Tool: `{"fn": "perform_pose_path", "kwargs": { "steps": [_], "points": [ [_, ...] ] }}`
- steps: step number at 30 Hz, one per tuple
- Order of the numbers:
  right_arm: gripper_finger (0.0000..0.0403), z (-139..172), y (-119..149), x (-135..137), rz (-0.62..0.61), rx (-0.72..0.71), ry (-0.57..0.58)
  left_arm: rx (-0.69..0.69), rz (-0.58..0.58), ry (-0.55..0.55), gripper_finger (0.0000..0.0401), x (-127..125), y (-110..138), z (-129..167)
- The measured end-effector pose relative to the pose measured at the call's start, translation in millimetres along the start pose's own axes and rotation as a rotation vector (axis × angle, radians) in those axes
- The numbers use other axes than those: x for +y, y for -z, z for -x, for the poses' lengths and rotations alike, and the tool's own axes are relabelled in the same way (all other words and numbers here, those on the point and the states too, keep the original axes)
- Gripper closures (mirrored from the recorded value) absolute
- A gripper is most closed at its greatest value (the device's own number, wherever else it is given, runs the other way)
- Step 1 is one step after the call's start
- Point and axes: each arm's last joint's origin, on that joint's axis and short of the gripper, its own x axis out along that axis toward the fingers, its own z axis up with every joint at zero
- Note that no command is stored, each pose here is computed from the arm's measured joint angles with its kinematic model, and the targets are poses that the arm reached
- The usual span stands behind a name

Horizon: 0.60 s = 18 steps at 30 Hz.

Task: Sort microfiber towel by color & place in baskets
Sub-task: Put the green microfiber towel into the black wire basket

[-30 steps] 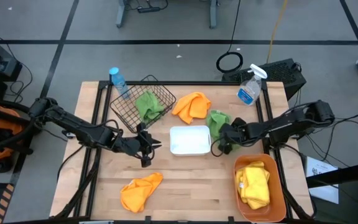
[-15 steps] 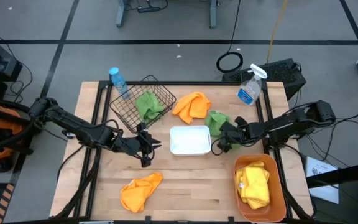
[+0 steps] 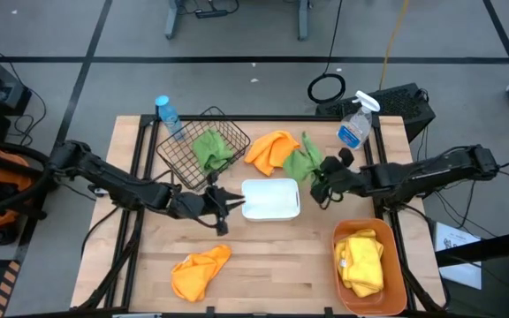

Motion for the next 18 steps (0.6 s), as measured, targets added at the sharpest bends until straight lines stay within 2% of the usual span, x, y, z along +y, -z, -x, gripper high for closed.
{"fn": "perform_pose_path", "kwargs": {
  "steps": [4,9,14,18],
  "points": [
    [0.0397,16,-22,5,0.015,-0.153,-0.086,-0.103,0.026,-0.008,0.0313,2,-5,-16],
    [0.0397,26,-35,14,0.014,-0.292,-0.173,-0.156,0.052,-0.026,0.0253,6,-1,-35],
    [0.0397,30,-44,33,-0.019,-0.422,-0.329,-0.218,0.0,-0.035,0.0197,5,3,-49],
    [0.0397,30,-53,46,-0.016,-0.551,-0.426,-0.289,-0.083,0.023,0.0181,-5,2,-56]
  ]
}}
